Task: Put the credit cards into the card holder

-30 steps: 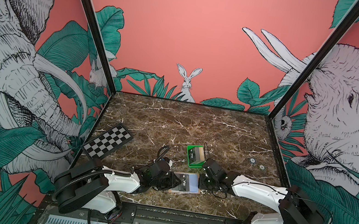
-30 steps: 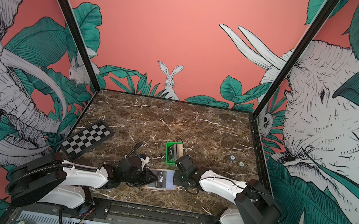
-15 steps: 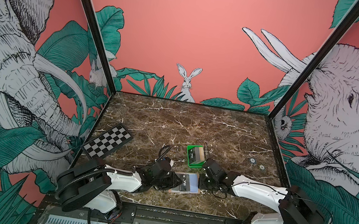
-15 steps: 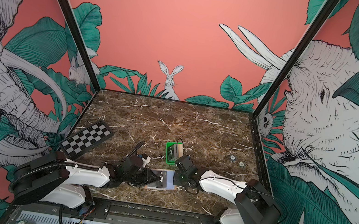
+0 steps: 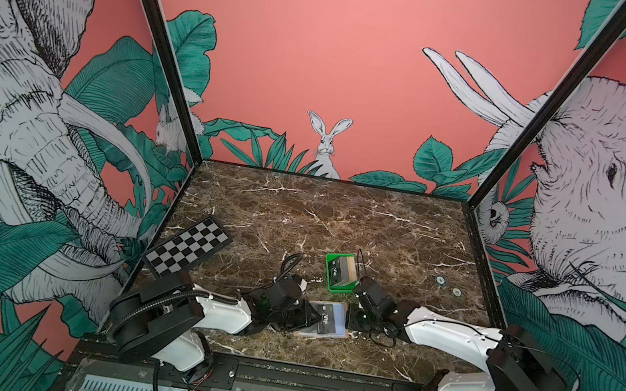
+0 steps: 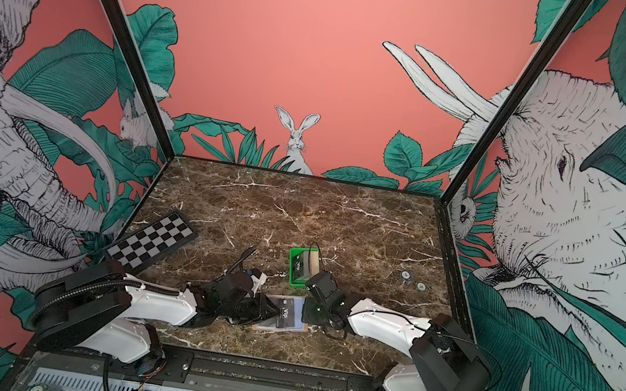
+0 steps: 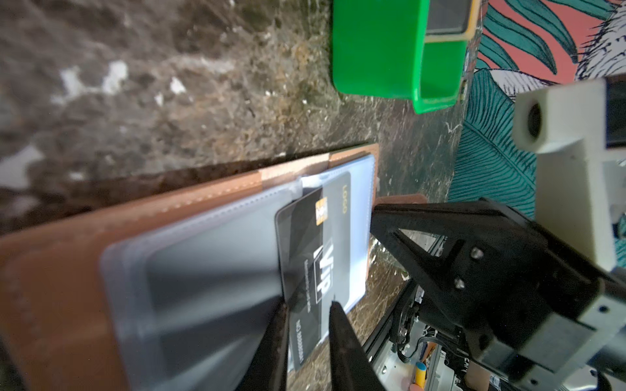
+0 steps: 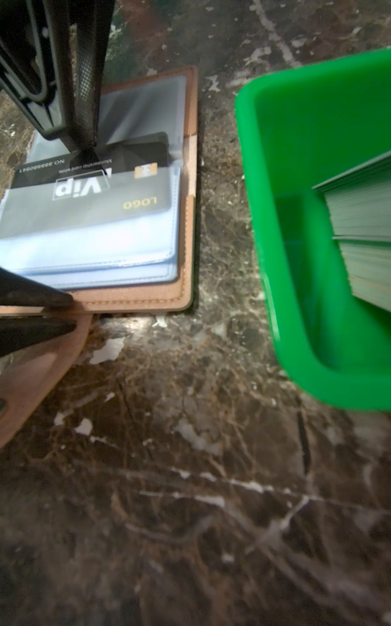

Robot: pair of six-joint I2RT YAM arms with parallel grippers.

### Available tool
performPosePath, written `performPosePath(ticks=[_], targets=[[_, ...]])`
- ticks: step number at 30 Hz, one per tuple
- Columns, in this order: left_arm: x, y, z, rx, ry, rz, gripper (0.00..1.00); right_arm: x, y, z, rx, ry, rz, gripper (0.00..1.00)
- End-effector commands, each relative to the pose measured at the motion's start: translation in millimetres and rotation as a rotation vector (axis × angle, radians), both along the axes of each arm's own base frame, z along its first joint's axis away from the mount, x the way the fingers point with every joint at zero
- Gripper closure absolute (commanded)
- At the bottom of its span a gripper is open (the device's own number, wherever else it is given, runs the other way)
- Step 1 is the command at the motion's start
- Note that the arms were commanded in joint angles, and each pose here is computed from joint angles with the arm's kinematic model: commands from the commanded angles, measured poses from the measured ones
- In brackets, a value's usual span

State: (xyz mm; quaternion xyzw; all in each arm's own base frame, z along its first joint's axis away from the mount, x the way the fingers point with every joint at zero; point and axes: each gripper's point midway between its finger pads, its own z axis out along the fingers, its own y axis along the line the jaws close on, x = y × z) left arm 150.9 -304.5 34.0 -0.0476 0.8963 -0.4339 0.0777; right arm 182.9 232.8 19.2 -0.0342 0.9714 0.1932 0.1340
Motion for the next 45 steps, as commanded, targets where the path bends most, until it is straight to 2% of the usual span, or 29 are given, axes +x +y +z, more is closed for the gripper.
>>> performPosePath(ticks=[1, 8, 24, 45], targets=[[3.0, -7.9, 7.1, -0.025, -0.023, -0.01, 0.76, -7.8, -6.5, -12.9, -0.03, 0.03, 0.002, 0.9], [2.7, -9.3, 12.5, -0.037, -0.039, -0.021, 0.77, -7.3, -5.8, -13.3, -0.033, 0.031, 0.006, 0.9], [-9.5, 23.3, 4.4, 0.101, -0.025, -0.015, 0.76, -6.6, -5.3, -12.4, -0.031, 0.024, 0.009, 0.9], [-16.1, 20.8, -5.4, 0.105, 0.008, -0.05, 0.73, -7.4, -6.9, -13.0, -0.025, 0.019, 0.004, 0.9]])
